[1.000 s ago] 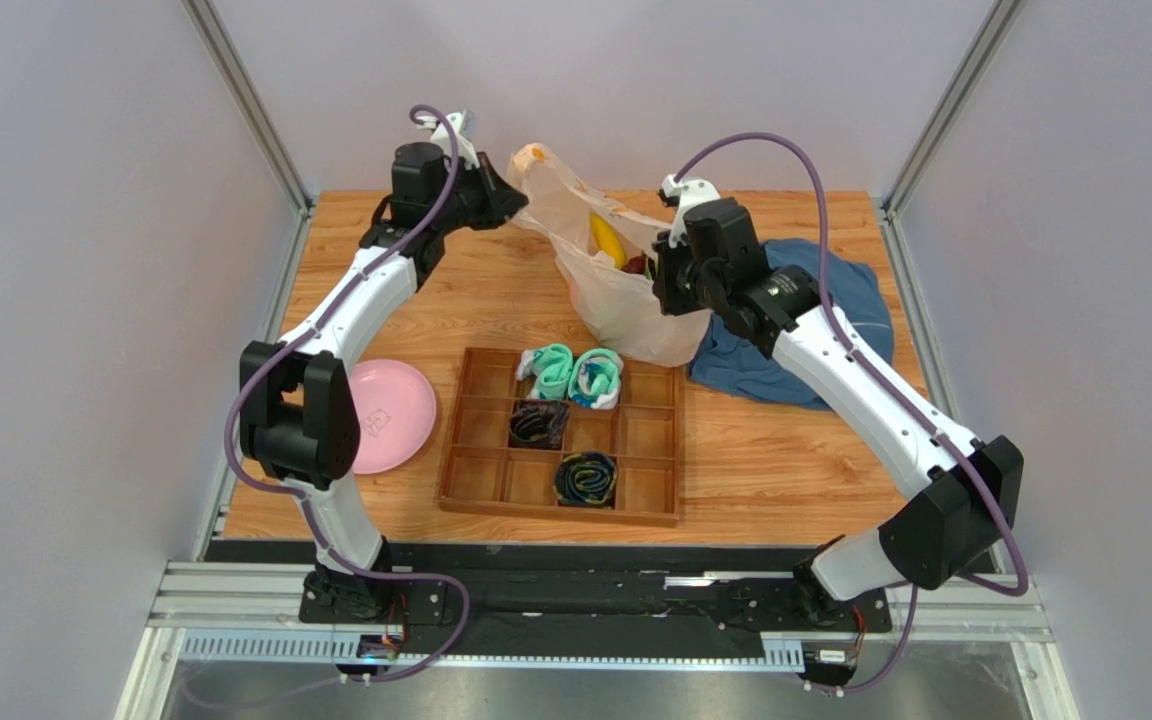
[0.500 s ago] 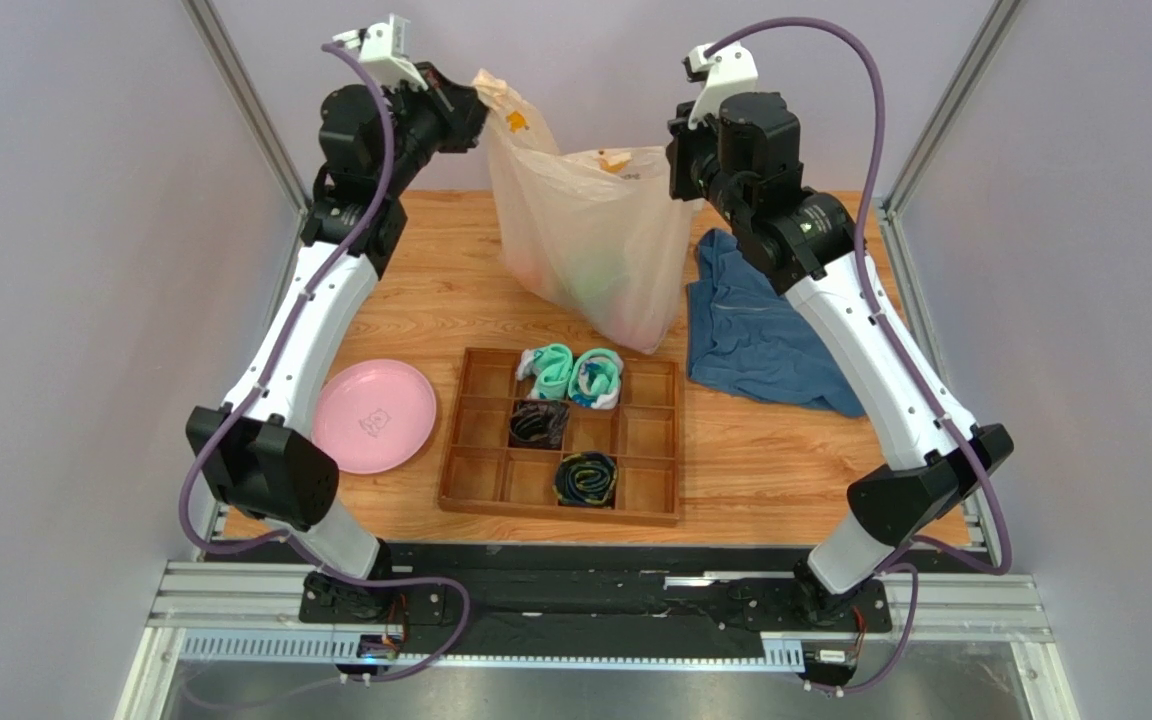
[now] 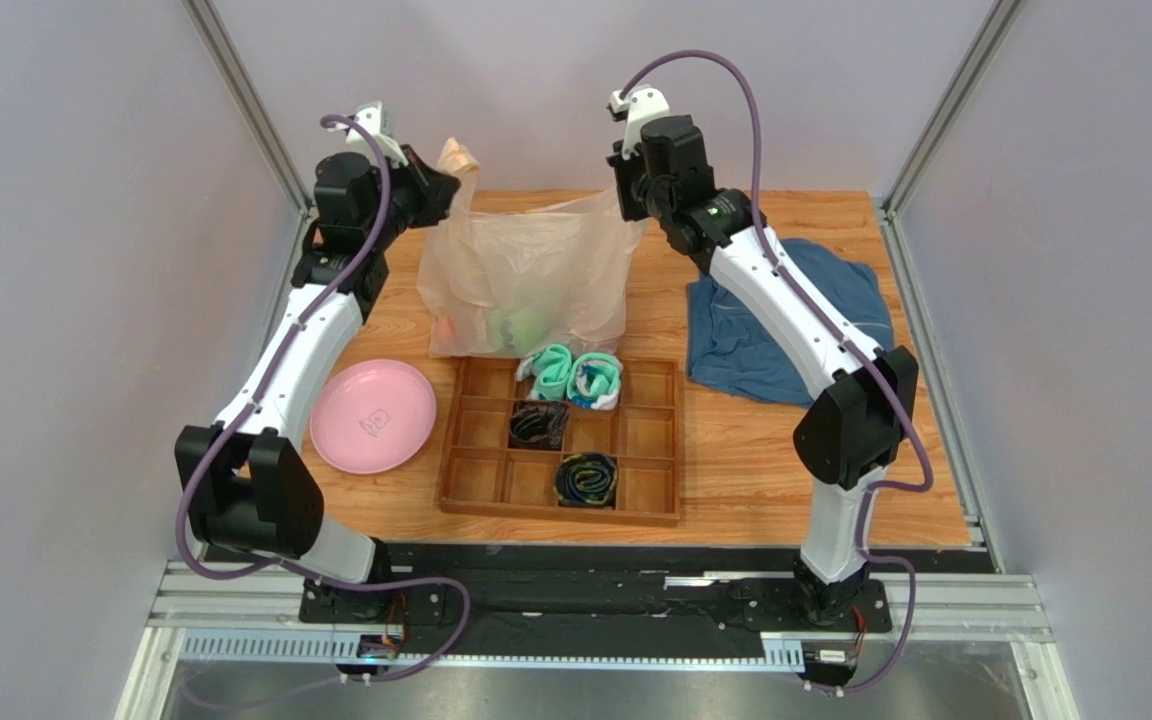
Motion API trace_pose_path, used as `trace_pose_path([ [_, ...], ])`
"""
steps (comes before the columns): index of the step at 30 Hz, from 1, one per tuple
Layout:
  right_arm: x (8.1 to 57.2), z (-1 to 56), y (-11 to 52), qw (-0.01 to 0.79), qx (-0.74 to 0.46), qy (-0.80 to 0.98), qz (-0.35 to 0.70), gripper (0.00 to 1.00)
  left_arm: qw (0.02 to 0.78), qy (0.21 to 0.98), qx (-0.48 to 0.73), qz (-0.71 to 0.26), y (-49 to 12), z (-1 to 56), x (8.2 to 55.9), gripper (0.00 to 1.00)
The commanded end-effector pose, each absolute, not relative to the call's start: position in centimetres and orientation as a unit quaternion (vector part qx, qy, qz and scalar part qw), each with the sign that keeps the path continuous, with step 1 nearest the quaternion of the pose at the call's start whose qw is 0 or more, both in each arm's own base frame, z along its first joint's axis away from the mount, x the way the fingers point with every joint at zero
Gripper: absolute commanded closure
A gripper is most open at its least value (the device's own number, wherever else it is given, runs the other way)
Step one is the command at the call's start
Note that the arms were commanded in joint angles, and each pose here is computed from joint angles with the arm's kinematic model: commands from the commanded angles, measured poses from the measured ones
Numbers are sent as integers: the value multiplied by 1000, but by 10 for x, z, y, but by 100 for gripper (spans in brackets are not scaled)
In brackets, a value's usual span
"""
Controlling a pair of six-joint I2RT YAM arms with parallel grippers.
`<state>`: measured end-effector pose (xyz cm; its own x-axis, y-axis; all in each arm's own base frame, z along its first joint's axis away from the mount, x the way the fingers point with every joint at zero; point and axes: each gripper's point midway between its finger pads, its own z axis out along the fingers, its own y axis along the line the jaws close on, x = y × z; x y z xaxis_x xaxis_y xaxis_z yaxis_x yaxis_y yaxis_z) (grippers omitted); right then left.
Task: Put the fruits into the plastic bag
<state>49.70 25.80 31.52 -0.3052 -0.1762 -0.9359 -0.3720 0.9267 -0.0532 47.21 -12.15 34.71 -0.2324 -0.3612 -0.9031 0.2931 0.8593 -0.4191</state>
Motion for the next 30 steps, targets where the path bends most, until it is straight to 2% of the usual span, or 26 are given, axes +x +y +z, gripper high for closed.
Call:
trace_pose_path([
  [1, 499, 381, 261, 622, -158, 759, 112, 100, 666, 702, -9, -254, -110, 392, 459, 100],
  [5, 493, 432, 255, 661, -140, 727, 122, 100, 688, 677, -1, -260, -111, 427, 458, 100],
  [11, 489, 467, 236, 701, -121, 696, 94, 100, 711, 651, 5, -265, -111, 454, 464, 100],
  [21, 513, 381, 229, 648, -141, 747, 43, 100, 661, 701, 34, -265, -123, 378, 496, 100],
  [27, 513, 370, 229, 635, -147, 757, 43, 100, 657, 706, 33, -262, -122, 375, 489, 100],
  [28, 512, 369, 230, 634, -146, 758, 46, 99, 654, 710, 33, -260, -121, 375, 488, 90],
  [30, 509, 374, 230, 634, -144, 758, 51, 90, 656, 707, 34, -262, -121, 382, 485, 76],
])
